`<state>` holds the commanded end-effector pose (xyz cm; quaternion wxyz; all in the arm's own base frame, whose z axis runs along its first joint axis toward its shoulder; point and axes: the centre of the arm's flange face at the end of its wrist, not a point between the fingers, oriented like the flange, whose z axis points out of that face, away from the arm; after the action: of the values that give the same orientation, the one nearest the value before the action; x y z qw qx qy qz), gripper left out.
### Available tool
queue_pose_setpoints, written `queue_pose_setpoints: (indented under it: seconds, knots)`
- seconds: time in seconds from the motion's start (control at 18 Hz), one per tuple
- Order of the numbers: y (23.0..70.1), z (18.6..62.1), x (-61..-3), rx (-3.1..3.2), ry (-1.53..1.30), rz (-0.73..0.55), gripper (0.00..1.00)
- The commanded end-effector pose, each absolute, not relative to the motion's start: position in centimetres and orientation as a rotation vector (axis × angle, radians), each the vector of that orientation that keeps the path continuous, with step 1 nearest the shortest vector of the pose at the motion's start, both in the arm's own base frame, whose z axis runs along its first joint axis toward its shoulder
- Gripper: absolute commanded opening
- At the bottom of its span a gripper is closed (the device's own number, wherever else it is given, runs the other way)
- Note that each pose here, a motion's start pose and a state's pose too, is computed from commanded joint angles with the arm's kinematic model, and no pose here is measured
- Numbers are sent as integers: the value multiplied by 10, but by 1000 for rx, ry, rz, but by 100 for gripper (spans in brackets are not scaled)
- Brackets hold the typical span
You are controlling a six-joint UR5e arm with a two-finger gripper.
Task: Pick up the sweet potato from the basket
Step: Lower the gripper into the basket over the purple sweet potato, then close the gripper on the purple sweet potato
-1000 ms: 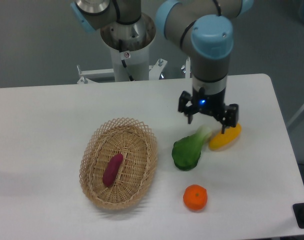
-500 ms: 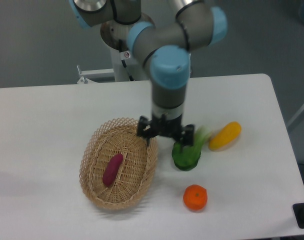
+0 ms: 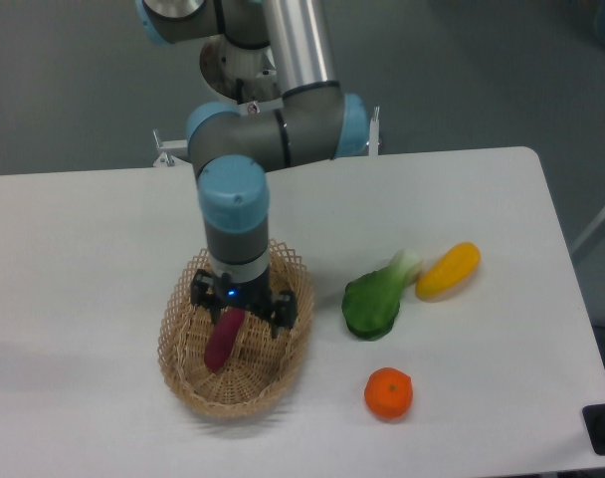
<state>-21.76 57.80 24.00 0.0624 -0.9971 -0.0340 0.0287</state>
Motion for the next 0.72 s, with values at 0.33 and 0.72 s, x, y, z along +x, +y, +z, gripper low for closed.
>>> queue_pose_setpoints:
  seconds: [0.33,0.72]
  knots:
    - [586,223,-203,-3041,-66,137,100]
    - [589,203,-206,-3056,-54,161,100]
